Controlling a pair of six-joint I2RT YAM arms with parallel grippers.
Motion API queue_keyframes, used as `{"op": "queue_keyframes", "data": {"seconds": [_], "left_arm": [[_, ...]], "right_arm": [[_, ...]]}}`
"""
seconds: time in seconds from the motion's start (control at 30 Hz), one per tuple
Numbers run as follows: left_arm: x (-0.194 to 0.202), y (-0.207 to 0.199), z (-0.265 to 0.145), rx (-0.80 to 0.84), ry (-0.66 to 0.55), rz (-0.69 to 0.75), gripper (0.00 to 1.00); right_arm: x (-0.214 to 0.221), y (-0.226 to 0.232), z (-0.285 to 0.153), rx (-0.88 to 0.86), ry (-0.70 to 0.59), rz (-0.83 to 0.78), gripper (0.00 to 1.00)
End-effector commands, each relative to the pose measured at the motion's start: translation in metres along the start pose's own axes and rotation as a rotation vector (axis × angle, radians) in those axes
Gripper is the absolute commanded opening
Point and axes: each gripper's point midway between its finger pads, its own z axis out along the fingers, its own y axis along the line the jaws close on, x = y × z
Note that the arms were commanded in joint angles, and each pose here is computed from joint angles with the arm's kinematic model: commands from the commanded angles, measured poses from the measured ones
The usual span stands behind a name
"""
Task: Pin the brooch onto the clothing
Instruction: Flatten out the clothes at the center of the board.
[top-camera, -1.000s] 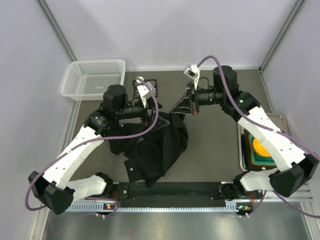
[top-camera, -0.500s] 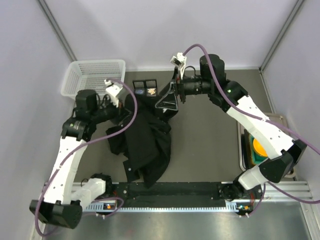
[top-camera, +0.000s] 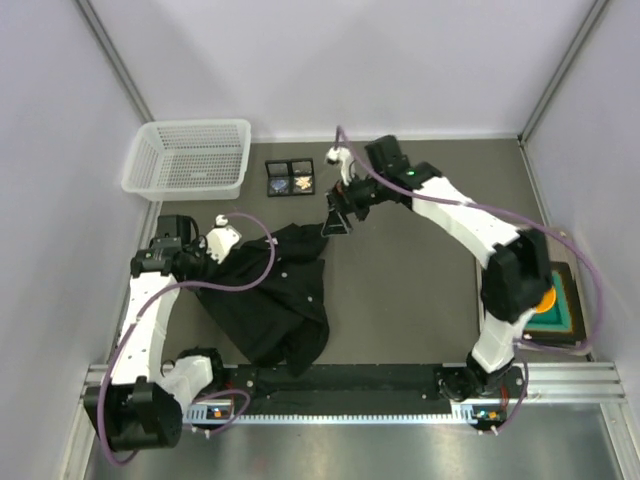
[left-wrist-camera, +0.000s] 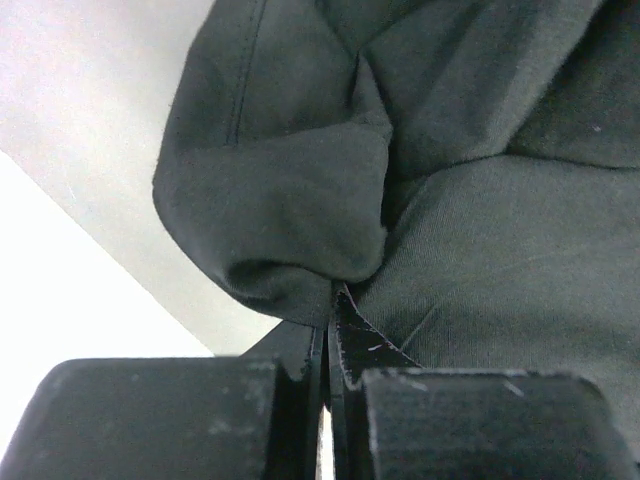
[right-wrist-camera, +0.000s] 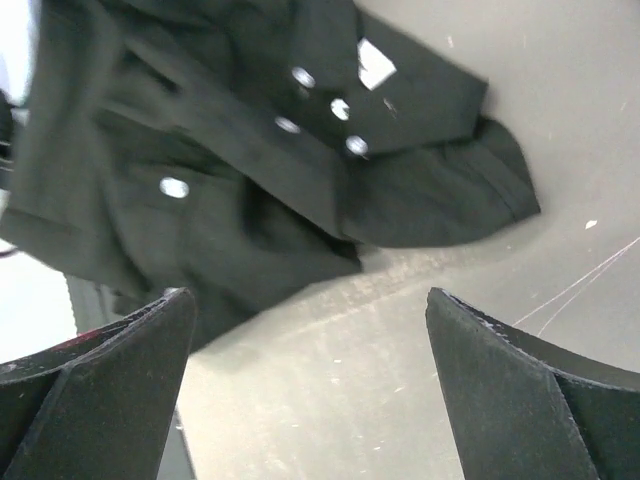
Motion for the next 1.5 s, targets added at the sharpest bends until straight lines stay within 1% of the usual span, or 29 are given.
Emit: {"op": "queue_keyframes", "data": {"seconds": [0.0,0.03,0.07,0.17,0.2,0.27,0.3,0.33,0.4,0.5,0.7,0.83,0.9,0.93,0.97,1.0,1.03,1.07,1.13,1.17,1.2,1.23,1.27,1.3,1.33,1.37,1.4,1.43,1.47], "left_arm": [[0.028,0.015,0.014,-0.012,0.158,0.039,0.00],[0.030,0.015,0.016,0.005,0.164,0.034,0.00],[0.031,0.015,0.019,0.019,0.168,0.025,0.00],[0.027,0.015,0.023,0.041,0.156,0.009,0.00],[0.024,0.016,0.023,0.043,0.146,0.002,0.00],[0.024,0.015,0.026,0.058,0.150,-0.004,0.00],[0.023,0.015,0.027,0.062,0.150,-0.005,0.00],[0.023,0.015,0.028,0.066,0.150,-0.009,0.00],[0.022,0.014,0.031,0.073,0.149,-0.015,0.00],[0.020,0.014,0.034,0.081,0.142,-0.030,0.00],[0.015,0.015,0.035,0.084,0.130,-0.051,0.00],[0.012,0.016,0.037,0.084,0.123,-0.063,0.00],[0.008,0.016,0.037,0.091,0.109,-0.073,0.00],[0.006,0.015,0.037,0.100,0.104,-0.086,0.00],[0.001,0.016,0.036,0.102,0.090,-0.093,0.00],[-0.005,0.015,0.035,0.116,0.064,-0.102,0.00],[-0.010,0.014,0.034,0.124,0.049,-0.118,0.00],[-0.019,0.017,0.030,0.126,0.020,-0.118,0.00],[-0.038,0.019,0.025,0.150,-0.047,-0.133,0.00],[-0.053,0.027,0.017,0.134,-0.090,-0.133,0.00],[-0.064,0.031,0.012,0.132,-0.123,-0.138,0.00],[-0.076,0.032,0.010,0.150,-0.163,-0.151,0.00],[-0.094,0.043,-0.001,0.131,-0.216,-0.149,0.00],[-0.108,0.049,-0.007,0.124,-0.259,-0.149,0.00],[-0.118,0.054,-0.011,0.124,-0.288,-0.175,0.00],[-0.142,0.061,-0.027,0.120,-0.367,-0.166,0.00],[-0.155,0.066,-0.035,0.120,-0.412,-0.162,0.00],[-0.166,0.068,-0.042,0.130,-0.448,-0.170,0.00],[-0.190,0.069,-0.066,0.152,-0.545,-0.139,0.00]], "right_arm": [[0.024,-0.043,0.034,0.036,0.113,-0.040,0.95],[0.015,-0.048,0.038,0.040,0.102,-0.055,0.94],[0.027,-0.059,0.053,0.034,0.133,-0.026,0.93],[0.026,-0.077,0.069,0.062,0.144,-0.011,0.94],[0.037,-0.087,0.079,0.064,0.167,0.012,0.95],[0.032,-0.094,0.087,0.078,0.161,0.016,0.97],[0.040,-0.101,0.095,0.077,0.178,0.035,0.97],[0.035,-0.102,0.098,0.077,0.169,0.035,0.97],[0.043,-0.108,0.109,0.077,0.185,0.047,0.98],[0.042,-0.110,0.122,0.074,0.187,0.037,0.98],[0.069,-0.117,0.144,0.093,0.255,0.004,0.98],[0.085,-0.108,0.149,0.092,0.298,0.003,0.95],[0.084,-0.101,0.145,0.096,0.304,-0.025,0.81],[0.090,-0.098,0.144,0.094,0.318,-0.024,0.69],[0.084,-0.092,0.140,0.091,0.311,-0.034,0.37],[0.080,-0.091,0.137,0.098,0.308,-0.034,0.15],[0.072,-0.091,0.132,0.112,0.297,-0.037,0.00],[0.066,-0.091,0.122,0.127,0.291,-0.033,0.00],[0.034,-0.086,0.096,0.154,0.225,-0.052,0.00],[0.022,-0.095,0.078,0.182,0.192,-0.041,0.00],[-0.005,-0.090,0.052,0.204,0.127,-0.054,0.00],[-0.017,-0.091,0.036,0.221,0.091,-0.054,0.00],[-0.027,-0.091,0.019,0.237,0.065,-0.050,0.00],[-0.042,-0.098,-0.008,0.254,0.016,-0.039,0.00],[-0.059,-0.088,-0.032,0.264,-0.032,-0.059,0.00],[-0.068,-0.085,-0.051,0.276,-0.062,-0.064,0.00],[-0.073,-0.084,-0.071,0.285,-0.084,-0.060,0.00],[-0.084,-0.072,-0.094,0.296,-0.120,-0.082,0.00],[-0.087,-0.066,-0.107,0.301,-0.137,-0.089,0.00]]}}
